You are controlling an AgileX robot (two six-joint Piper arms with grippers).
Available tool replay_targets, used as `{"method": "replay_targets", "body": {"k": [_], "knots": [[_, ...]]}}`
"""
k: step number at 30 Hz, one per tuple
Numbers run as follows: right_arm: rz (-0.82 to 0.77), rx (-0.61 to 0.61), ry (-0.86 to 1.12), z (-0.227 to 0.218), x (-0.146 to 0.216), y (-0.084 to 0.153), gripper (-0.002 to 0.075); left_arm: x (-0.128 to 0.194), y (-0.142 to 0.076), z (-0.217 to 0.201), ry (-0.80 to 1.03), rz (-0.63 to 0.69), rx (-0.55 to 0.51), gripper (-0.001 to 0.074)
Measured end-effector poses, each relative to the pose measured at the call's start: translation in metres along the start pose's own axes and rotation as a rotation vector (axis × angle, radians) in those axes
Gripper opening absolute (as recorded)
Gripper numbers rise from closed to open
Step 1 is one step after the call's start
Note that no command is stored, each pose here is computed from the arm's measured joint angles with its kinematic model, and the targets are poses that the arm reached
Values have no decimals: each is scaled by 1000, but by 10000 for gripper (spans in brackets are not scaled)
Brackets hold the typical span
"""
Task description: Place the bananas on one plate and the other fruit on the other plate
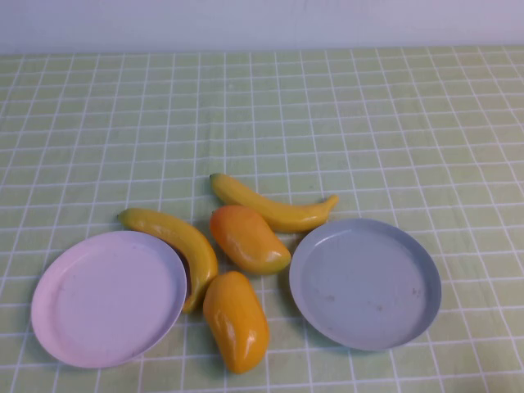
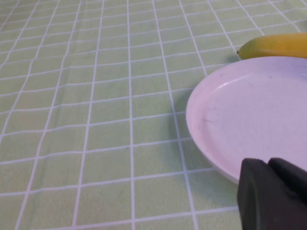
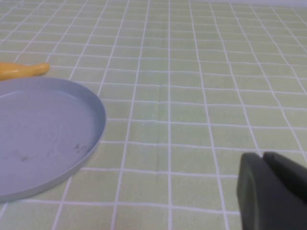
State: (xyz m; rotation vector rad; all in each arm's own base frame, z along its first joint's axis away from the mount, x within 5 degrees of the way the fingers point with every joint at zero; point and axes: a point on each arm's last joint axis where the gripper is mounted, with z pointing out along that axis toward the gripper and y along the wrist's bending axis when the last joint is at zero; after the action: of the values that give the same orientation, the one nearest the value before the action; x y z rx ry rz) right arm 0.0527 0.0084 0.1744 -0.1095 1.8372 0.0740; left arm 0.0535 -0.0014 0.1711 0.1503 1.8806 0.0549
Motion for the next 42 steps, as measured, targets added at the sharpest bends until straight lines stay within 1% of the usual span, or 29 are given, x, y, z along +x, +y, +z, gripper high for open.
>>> {"method": "replay_targets", "body": {"k": [13,18,20,22,24,28,30,32,35,42], "knots": [[0,0,0,0,0,0,-15,0,0,0,-5,-2,0,-2],[0,0,0,0,0,0,-15,-7,-2,0,-79,-78,22,-2],[0,0,0,0,0,0,-15,-10,-2,-1,-113,-119,31,-2],[0,0,0,0,0,0,-15,-14,-3,-1,-146,-213,48,-2],[0,0,0,0,0,0,-15,-16,-4,-1,-167,-335,72,-2],[0,0,0,0,0,0,-15,-20,-6,-2,-187,-654,136,-2],[0,0,0,0,0,0,-15,-21,-6,-3,-192,-740,153,-2],[0,0,0,0,0,0,-15,-22,-6,-3,-201,-780,160,-2],[0,0,0,0,0,0,-15,-23,-6,-3,-213,-800,161,-2],[0,0,0,0,0,0,-15,-24,-5,-3,-234,-812,159,-2]]}}
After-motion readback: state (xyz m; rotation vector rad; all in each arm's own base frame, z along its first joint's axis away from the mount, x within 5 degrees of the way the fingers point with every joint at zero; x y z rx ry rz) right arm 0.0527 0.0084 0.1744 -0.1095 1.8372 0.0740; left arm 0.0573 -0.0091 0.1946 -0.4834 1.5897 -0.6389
